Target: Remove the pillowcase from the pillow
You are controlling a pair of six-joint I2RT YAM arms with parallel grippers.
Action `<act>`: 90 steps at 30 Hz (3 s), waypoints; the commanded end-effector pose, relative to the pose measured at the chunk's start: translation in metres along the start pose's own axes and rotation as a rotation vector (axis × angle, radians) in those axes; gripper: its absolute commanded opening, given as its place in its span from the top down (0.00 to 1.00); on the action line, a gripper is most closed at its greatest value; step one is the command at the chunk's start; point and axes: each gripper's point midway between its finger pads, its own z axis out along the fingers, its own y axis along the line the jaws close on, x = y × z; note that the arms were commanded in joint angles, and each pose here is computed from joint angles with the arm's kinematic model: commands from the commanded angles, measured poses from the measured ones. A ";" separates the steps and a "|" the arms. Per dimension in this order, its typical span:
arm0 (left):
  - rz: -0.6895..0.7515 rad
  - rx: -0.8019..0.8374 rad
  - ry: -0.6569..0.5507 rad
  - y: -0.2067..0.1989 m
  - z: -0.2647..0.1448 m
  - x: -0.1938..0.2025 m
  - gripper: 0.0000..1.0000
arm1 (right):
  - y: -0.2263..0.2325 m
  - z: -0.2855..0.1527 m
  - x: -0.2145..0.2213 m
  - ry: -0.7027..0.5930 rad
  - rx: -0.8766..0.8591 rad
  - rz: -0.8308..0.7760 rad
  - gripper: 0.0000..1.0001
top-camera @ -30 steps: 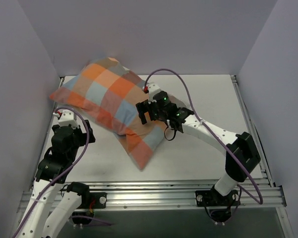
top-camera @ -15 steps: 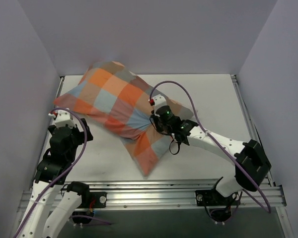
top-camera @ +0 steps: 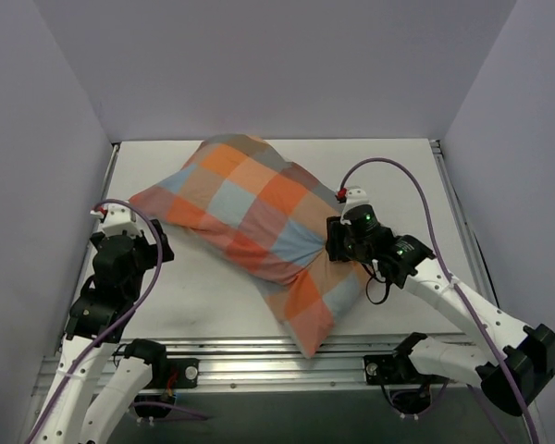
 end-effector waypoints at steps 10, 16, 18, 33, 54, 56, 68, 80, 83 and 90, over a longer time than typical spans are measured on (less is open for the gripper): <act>0.006 0.170 0.096 -0.077 0.062 -0.051 0.06 | 0.018 -0.042 -0.006 -0.021 -0.088 0.192 0.04; 0.001 0.140 0.047 -0.114 0.142 -0.100 0.06 | 0.035 -0.048 0.023 0.053 -0.129 0.230 0.00; 0.021 0.128 0.075 -0.124 0.182 -0.089 0.06 | 0.040 -0.053 0.024 0.047 -0.160 0.266 0.00; -0.273 0.122 0.540 -0.135 0.203 0.082 0.06 | 0.001 0.048 0.020 0.019 0.011 0.264 0.02; -0.033 0.332 0.159 -0.106 -0.020 -0.014 0.06 | 0.003 0.049 -0.119 -0.182 -0.091 0.146 0.00; 0.012 0.282 0.167 -0.109 0.001 -0.013 0.06 | 0.022 0.043 -0.102 -0.162 -0.125 0.117 0.00; -0.065 0.373 0.456 -0.185 0.094 0.076 0.06 | 0.058 0.037 0.001 -0.051 -0.140 0.038 0.00; -0.089 0.558 0.389 -0.265 0.087 0.030 0.06 | 0.060 -0.014 -0.018 -0.173 -0.014 -0.142 0.00; -0.120 0.470 0.308 -0.235 0.088 -0.007 0.06 | 0.084 -0.023 -0.018 -0.198 -0.028 -0.243 0.01; -0.185 0.251 0.229 -0.121 0.082 -0.048 0.06 | 0.149 -0.019 0.001 -0.200 -0.083 -0.482 0.12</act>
